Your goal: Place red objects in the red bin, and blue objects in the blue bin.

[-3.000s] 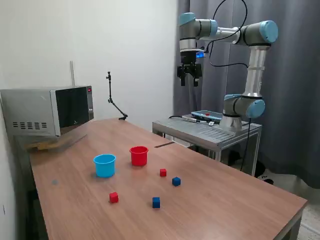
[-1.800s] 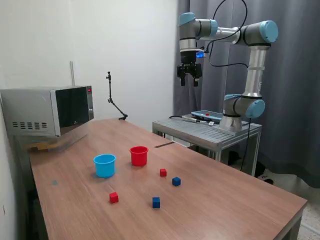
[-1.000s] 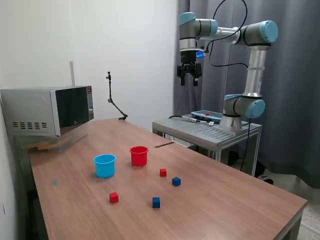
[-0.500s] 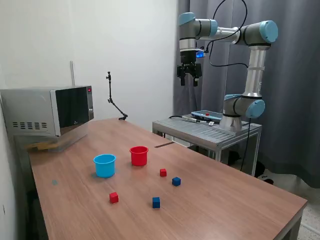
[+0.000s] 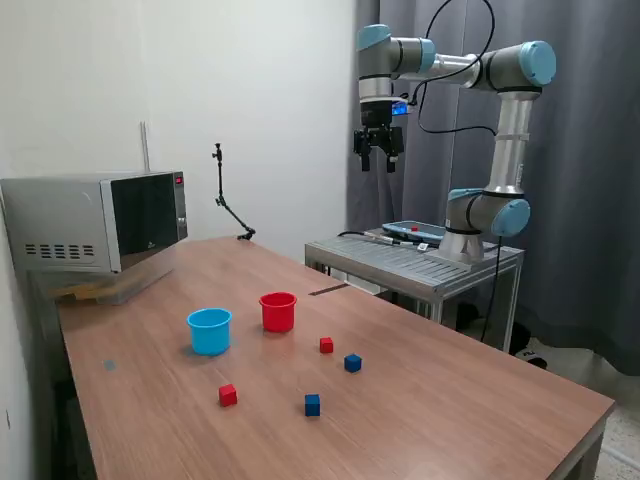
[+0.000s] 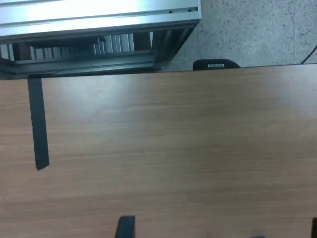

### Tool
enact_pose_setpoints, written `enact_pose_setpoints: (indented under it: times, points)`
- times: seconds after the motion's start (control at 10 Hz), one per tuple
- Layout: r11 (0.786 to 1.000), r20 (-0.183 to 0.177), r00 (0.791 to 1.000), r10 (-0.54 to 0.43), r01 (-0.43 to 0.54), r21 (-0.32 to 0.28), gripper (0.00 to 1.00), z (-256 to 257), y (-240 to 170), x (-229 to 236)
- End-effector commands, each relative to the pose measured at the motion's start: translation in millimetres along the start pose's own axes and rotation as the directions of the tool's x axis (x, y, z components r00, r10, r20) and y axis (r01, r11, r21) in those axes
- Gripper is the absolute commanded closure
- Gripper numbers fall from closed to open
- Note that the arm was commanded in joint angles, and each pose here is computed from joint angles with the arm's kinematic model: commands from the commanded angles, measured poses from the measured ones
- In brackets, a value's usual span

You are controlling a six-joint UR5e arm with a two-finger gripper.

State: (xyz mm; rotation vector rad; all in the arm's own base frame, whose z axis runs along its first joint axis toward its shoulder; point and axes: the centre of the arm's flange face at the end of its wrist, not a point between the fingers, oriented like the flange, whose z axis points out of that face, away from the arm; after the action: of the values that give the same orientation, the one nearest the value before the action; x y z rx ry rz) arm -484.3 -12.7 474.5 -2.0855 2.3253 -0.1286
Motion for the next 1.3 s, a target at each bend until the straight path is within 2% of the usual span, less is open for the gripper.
enact_pose_setpoints:
  times: [0.0, 1.2]
  points:
    - [1.0, 0.0, 1.0, 0.001, -0.001, -0.002, 0.0, -1.1, 0.4, -0.6]
    - [1.0, 0.0, 1.0, 0.002, -0.002, 0.001, 0.0, 0.4, 0.2, -0.6]
